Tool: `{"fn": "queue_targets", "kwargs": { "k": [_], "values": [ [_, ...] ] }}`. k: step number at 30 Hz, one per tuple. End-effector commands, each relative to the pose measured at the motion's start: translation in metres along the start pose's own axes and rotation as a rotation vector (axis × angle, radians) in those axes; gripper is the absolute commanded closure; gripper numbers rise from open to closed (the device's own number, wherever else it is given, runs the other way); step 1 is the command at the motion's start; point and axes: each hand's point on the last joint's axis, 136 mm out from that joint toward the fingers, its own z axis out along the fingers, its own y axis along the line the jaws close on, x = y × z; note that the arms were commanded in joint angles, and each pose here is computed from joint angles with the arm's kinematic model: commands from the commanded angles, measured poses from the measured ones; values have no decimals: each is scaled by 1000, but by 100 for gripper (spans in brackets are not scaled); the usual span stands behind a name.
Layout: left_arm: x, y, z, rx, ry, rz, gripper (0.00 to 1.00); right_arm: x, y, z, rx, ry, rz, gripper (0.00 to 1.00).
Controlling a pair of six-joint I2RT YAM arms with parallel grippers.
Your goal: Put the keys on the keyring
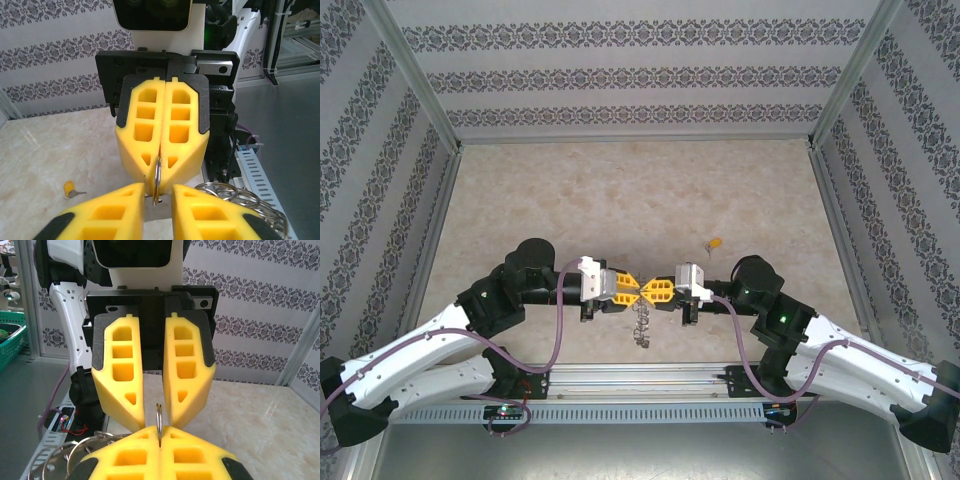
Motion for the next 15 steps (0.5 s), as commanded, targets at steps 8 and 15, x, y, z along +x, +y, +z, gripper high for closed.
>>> {"fn": "queue_targets", "kwargs": {
  "k": [8, 15],
  "values": [
    [-11, 6, 1, -7, -34, 24, 100, -9, 2, -4, 12, -40, -18, 97],
    [9, 17, -4, -52, 164, 48, 100, 13, -26, -18, 197, 131, -33, 66]
  ]
}}
